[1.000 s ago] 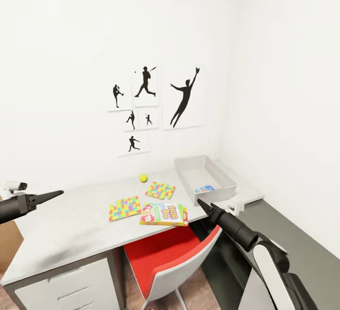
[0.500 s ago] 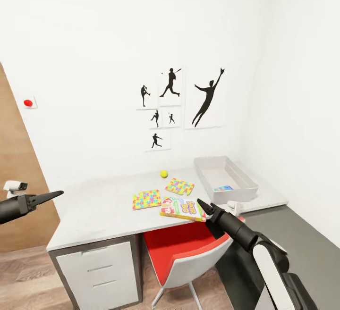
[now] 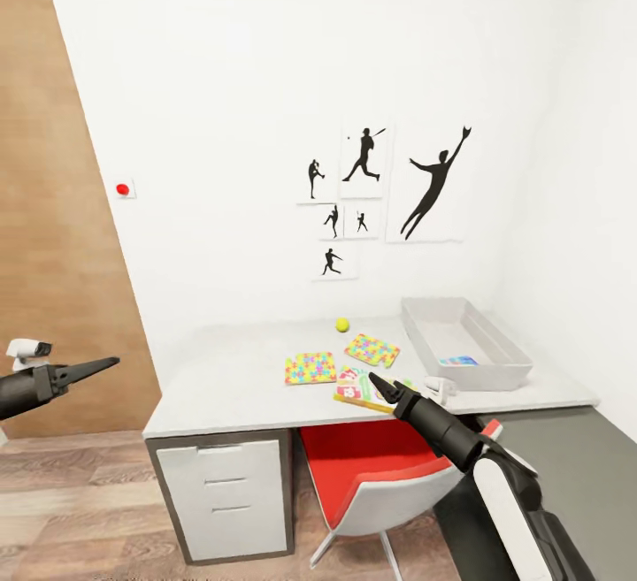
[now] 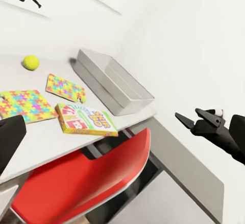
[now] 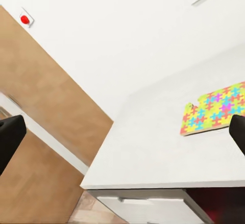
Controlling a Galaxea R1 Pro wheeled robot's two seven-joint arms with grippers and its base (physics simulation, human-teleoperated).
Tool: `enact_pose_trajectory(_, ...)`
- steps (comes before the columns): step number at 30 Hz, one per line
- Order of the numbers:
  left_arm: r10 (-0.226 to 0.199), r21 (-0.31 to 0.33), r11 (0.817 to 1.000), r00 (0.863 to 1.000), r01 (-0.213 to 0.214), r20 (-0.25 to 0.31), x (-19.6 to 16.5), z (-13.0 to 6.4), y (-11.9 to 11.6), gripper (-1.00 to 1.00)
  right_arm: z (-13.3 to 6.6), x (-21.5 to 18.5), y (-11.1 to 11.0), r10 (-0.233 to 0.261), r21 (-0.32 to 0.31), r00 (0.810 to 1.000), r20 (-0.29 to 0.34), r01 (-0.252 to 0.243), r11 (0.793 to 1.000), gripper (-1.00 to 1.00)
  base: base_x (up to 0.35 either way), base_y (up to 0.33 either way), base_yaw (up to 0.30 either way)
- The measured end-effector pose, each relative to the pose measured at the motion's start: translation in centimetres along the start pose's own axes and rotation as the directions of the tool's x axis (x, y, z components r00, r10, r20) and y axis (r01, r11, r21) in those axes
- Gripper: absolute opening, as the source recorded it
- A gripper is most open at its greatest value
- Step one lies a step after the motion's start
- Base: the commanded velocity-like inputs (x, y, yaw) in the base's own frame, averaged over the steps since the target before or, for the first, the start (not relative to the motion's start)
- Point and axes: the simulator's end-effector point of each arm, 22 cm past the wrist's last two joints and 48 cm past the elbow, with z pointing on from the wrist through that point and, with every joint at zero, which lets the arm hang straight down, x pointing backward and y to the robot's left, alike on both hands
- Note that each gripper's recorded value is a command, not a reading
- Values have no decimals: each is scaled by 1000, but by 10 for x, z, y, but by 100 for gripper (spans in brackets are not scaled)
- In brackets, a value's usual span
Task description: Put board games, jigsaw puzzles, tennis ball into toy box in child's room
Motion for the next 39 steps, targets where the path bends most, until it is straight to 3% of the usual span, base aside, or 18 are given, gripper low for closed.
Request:
enact_pose_trajectory(10, -1, 0, 1000, 1000, 1, -1, 1, 0, 0, 100, 5, 11, 10, -9, -19, 1000, -26, 9, 1000, 100, -1, 0, 284)
enact_pose_trajectory(39, -4, 2, 1000, 1000, 4, -2, 1, 1, 0, 100, 6, 22, -2, -10, 16, 999, -51, 11, 1000, 100, 0, 0, 284)
